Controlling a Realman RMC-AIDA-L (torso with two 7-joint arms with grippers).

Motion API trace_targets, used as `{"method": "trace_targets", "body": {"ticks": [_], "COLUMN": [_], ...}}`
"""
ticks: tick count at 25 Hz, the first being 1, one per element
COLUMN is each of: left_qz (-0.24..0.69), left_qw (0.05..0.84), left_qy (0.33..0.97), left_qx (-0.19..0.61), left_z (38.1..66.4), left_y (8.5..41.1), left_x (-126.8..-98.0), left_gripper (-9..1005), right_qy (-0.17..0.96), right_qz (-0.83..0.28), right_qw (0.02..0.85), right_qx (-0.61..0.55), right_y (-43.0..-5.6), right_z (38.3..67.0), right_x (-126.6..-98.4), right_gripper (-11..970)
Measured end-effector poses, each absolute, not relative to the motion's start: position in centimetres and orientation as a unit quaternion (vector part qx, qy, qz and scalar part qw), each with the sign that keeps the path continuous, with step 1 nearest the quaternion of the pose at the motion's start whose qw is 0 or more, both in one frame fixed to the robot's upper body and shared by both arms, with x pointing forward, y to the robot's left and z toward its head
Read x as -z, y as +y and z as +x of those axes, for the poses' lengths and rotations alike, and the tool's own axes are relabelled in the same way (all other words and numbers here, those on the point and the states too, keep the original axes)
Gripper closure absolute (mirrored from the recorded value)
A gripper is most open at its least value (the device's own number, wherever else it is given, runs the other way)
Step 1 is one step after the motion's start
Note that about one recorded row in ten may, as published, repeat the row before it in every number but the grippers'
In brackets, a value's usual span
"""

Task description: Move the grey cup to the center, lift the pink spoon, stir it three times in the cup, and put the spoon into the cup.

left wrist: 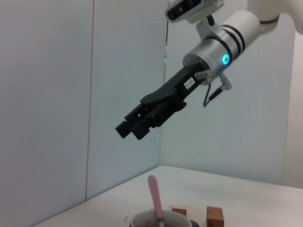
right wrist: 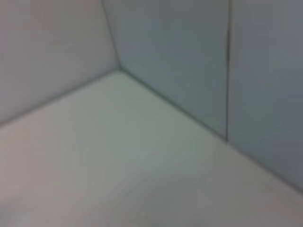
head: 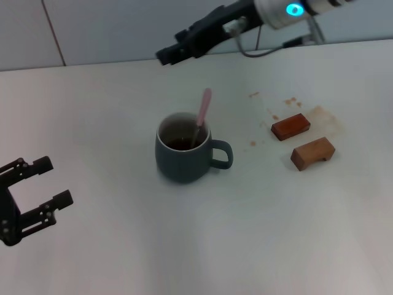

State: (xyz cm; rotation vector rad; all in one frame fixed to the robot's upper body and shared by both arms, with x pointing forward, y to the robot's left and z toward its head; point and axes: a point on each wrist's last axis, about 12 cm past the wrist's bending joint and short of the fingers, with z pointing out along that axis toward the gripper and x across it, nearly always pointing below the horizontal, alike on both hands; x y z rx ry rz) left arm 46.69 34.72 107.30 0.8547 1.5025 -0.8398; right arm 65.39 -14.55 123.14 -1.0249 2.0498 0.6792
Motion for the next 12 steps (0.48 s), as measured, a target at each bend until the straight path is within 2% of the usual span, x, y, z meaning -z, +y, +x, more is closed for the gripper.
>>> {"method": "trace_targets", "body": {"ticks": [3,6,7,12], "left_qz": [0.369,0.375,0.380,0.397], "left_qw": [0.571,0.564,0.555,0.527], "left_qy": [0.637,0.634,0.635,0.639], "left_qx": [0.363,0.373,0.380,0.395], "left_z": [47.3,48.0,48.6,50.3], "left_y": [34.4,33.8,33.4,32.4], "left_x": [-107.6,-107.9,-108.1,-108.8], "left_gripper": [281,281,281,281], "right_qy": [0.789,0.780,0.763,0.725], "right_qz": [-0.375,-0.350,-0.353,-0.399], "right_qw": [0.395,0.410,0.422,0.442], "right_qx": [-0.284,-0.317,-0.339,-0.347], "right_y": [-17.9,-20.9,-22.8,-26.2], "right_z": [64.6,63.5,62.3,59.5], "right_x": [-121.8,-120.4,-119.3,-116.6], "right_gripper": [341,323,317,287]}}
